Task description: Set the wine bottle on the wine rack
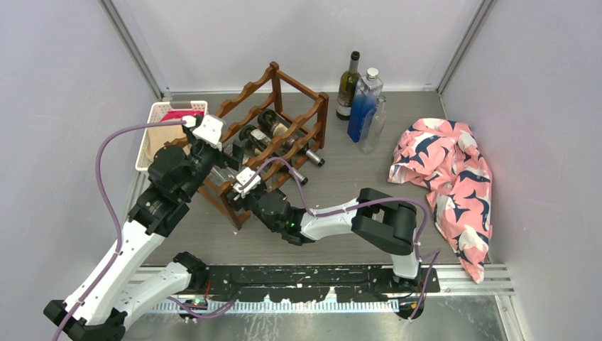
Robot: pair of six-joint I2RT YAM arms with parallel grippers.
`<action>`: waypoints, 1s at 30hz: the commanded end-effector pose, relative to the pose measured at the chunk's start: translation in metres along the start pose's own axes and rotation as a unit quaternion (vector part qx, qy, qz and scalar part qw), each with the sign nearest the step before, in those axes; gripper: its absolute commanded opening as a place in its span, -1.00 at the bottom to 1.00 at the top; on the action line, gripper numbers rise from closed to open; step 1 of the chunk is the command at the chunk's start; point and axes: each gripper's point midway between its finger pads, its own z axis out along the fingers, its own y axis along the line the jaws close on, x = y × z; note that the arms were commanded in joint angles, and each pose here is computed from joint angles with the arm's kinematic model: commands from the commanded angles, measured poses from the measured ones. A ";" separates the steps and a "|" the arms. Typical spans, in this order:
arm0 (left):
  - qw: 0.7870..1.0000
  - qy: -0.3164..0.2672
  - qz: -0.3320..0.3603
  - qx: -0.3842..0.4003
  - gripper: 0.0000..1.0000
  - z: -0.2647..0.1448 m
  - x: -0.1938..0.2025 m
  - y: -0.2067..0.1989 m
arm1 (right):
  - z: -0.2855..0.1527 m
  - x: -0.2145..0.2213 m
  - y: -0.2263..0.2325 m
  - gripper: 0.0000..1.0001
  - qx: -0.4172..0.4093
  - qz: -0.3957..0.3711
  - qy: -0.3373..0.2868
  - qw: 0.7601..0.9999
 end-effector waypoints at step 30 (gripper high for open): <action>0.999 -0.046 -0.004 -0.017 0.95 -0.003 -0.024 0.009 | -0.001 -0.078 -0.007 0.63 0.003 0.069 -0.113 0.991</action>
